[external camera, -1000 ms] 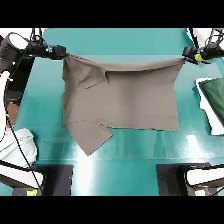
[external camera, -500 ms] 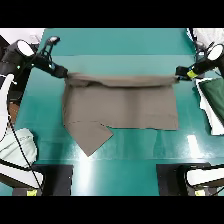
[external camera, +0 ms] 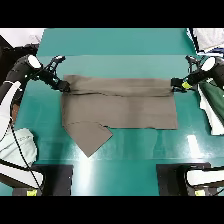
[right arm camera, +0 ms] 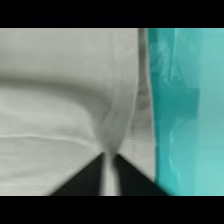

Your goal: Fold the shirts.

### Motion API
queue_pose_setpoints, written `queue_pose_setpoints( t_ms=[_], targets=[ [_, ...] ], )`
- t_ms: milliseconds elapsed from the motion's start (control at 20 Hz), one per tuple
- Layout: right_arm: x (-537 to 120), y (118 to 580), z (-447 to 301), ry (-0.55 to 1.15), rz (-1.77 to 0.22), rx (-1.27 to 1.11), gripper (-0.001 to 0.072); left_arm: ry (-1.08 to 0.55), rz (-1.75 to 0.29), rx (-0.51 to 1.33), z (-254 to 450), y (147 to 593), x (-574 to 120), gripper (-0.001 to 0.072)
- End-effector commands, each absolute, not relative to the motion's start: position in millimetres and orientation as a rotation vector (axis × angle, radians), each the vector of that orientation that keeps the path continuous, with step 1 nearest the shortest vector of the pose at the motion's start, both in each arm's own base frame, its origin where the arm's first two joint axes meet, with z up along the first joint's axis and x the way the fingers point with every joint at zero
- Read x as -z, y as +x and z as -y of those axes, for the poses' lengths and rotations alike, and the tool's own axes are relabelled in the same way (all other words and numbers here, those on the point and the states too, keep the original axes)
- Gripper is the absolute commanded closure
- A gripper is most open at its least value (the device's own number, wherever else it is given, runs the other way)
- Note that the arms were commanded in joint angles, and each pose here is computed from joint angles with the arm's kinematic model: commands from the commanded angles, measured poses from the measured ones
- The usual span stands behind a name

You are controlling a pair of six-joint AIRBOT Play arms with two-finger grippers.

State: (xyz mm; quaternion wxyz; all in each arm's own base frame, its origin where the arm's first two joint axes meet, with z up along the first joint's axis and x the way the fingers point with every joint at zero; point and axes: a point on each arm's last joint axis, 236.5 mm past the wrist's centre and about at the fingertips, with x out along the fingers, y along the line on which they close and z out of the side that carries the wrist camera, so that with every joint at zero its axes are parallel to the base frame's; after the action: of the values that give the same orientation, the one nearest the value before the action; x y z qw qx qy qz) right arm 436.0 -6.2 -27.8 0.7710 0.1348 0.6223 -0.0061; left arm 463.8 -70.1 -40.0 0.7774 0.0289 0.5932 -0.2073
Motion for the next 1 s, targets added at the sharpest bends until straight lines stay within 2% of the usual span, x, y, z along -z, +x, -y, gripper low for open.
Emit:
queue_pose_setpoints(
  t_ms=[0,100,200,300,400,750,950],
  targets=[
    [28,424,-1,0.343,-1.394,-0.008,0.0317,0.03,-1.364,0.42,67,447,45,0.011],
    [19,408,2,0.333,-1.435,-0.026,0.0326,0.02,-1.46,0.37,53,428,42,0.011],
    [1,389,-1,0.293,-1.453,-0.097,0.0405,-0.098,-1.49,0.383,55,415,27,0.011],
    [-16,370,-18,0.331,-1.436,-0.181,0.0405,-0.24,-1.466,0.438,68,403,9,0.011],
    [-25,349,-32,0.375,-1.419,-0.22,0.0405,-0.29,-1.449,0.417,70,383,8,0.0111],
    [-31,316,-41,0.379,-1.334,-0.222,0.0405,-0.425,-1.561,0.276,80,237,65,0.0111],
    [-36,317,-41,0.376,-1.315,-0.222,0.0405,-0.522,-1.514,0.285,96,220,70,0.0111]
  ],
)
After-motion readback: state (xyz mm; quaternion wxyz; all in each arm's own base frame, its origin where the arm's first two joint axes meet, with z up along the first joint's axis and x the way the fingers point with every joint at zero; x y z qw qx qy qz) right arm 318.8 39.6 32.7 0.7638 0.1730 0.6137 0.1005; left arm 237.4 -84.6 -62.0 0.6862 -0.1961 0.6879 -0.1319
